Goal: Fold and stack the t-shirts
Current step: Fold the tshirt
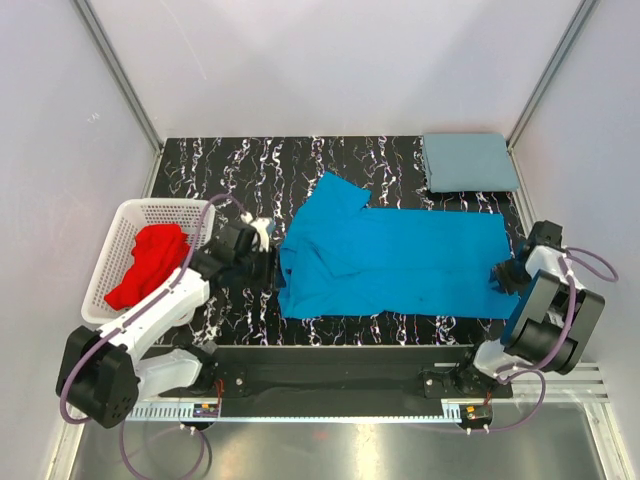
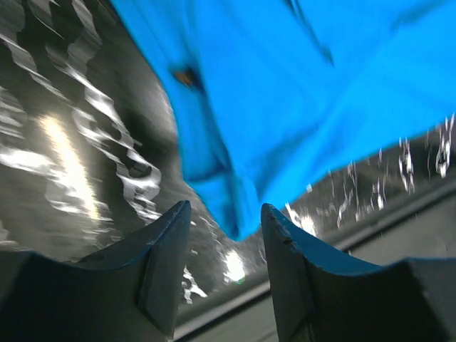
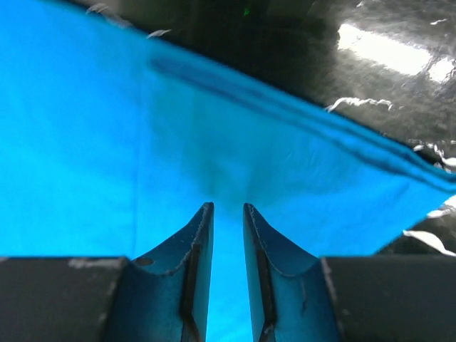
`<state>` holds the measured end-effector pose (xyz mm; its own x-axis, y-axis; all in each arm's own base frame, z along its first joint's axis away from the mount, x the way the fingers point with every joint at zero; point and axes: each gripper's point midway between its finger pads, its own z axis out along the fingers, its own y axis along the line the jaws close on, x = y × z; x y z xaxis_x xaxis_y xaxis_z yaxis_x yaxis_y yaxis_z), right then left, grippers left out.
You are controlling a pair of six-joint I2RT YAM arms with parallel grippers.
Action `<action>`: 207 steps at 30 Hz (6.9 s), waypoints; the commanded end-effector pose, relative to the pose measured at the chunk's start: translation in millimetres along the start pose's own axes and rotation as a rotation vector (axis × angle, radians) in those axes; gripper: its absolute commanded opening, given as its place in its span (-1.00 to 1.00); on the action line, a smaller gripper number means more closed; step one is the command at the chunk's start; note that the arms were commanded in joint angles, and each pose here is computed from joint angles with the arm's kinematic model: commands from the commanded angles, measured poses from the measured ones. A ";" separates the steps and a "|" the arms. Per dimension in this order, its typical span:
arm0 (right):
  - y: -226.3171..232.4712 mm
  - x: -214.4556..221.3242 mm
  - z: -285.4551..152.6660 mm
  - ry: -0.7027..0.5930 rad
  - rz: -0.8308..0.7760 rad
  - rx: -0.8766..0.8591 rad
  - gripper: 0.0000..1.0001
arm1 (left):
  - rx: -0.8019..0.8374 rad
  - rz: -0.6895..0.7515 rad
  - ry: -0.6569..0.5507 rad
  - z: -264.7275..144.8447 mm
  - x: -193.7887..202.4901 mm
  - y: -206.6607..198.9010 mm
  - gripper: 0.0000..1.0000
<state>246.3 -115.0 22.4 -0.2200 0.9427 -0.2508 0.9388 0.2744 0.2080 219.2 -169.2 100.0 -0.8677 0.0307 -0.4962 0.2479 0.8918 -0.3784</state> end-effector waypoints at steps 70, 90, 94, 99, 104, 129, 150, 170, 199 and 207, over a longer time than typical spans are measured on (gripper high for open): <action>52.3 210.8 -16.3 0.293 -0.830 -0.214 -0.33 | -0.310 0.259 0.388 7.1 47.4 10.2 -1.00; 150.9 244.4 -110.0 0.175 -1.114 -0.732 -0.11 | 0.020 -0.001 0.026 19.6 -8.0 -46.1 0.06; 181.9 270.7 -122.1 0.077 -1.297 -0.763 -0.11 | 0.179 -0.209 -0.085 12.8 -28.5 -27.5 0.06; 188.9 315.3 -114.4 -0.019 -1.565 -0.764 -0.13 | 0.113 -0.268 -0.230 -14.4 -59.7 -1.0 0.08; 180.7 349.0 -95.1 -0.053 -1.720 -0.703 -0.19 | 0.149 -0.380 -0.314 -30.5 -84.9 27.5 0.09; 186.7 368.2 -95.3 -0.168 -1.810 -0.637 -0.52 | 0.228 -0.408 -0.258 -3.7 -84.1 40.4 0.12; 169.1 362.7 -81.5 -0.297 -1.883 -0.563 -0.91 | 0.214 -0.429 -0.267 10.6 -130.7 30.8 0.09; 195.1 322.6 -88.7 -0.284 -1.640 -0.582 -1.00 | 0.167 -0.320 -0.153 54.1 -100.9 18.6 0.11; 214.7 304.5 -78.6 -0.052 -1.439 -0.708 -1.00 | 0.169 0.114 -0.060 125.6 -114.8 -9.1 -0.14; 216.5 304.1 -79.4 -0.056 -1.436 -0.713 -1.00 | 0.172 0.129 -0.037 142.5 -118.7 -10.4 -0.23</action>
<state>353.5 240.2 49.3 -0.7717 -0.1990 -0.6041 -0.3354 0.9343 0.1206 362.2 -233.5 35.7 -0.8560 0.1018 -0.5068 0.3613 0.8190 -0.4458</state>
